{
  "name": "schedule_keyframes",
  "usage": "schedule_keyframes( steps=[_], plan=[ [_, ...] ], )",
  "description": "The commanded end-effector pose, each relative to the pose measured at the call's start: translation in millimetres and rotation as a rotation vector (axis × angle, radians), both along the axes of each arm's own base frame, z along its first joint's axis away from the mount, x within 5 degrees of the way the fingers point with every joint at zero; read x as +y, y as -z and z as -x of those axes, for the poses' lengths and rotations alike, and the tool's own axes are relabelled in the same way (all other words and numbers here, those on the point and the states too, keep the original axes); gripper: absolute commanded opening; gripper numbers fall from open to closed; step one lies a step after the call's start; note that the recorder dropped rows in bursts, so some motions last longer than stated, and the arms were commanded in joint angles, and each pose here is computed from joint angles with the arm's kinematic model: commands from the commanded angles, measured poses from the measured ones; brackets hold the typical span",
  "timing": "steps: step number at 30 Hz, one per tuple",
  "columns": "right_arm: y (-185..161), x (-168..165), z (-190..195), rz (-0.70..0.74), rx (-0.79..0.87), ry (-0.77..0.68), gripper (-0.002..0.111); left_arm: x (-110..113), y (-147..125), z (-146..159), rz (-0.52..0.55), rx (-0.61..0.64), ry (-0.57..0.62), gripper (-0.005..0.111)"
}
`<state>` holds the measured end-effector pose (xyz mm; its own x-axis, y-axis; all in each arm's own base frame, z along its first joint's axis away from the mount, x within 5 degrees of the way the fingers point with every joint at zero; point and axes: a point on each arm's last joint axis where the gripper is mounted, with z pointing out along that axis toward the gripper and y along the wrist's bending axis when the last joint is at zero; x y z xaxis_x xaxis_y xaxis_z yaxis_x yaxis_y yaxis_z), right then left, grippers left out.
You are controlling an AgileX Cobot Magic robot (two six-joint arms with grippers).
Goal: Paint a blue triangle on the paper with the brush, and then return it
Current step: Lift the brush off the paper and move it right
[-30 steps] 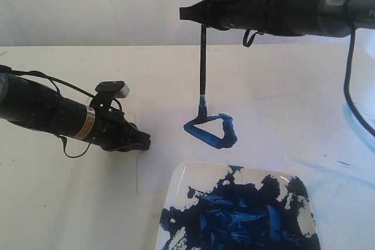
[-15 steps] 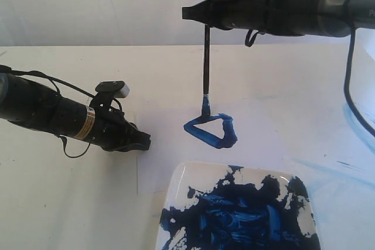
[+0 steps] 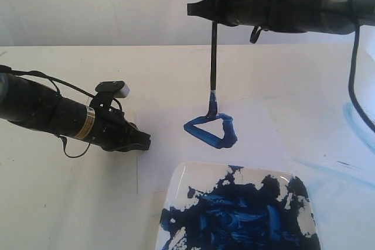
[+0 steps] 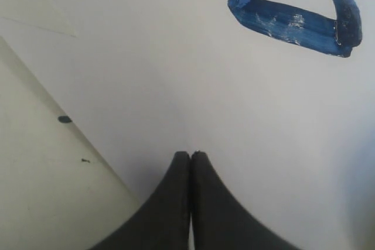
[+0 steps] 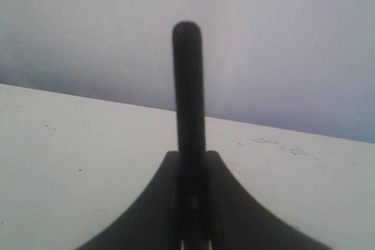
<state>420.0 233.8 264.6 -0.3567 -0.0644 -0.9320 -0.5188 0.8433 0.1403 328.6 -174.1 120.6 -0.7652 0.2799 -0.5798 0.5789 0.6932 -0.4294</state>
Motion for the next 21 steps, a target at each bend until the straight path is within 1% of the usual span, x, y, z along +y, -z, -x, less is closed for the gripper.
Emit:
schedule_keyframes(
  steps=[1,21],
  plan=[
    [-4.3,-5.0,0.3,0.024,-0.017,0.027,0.0,1.9,1.2,0.6,-0.034,-0.016,0.0,0.0],
    [-4.6,-13.6,-3.2,0.064,-0.021,0.122,0.0,2.1,1.3,0.4,-0.036,-0.017,-0.002,0.0]
  ],
)
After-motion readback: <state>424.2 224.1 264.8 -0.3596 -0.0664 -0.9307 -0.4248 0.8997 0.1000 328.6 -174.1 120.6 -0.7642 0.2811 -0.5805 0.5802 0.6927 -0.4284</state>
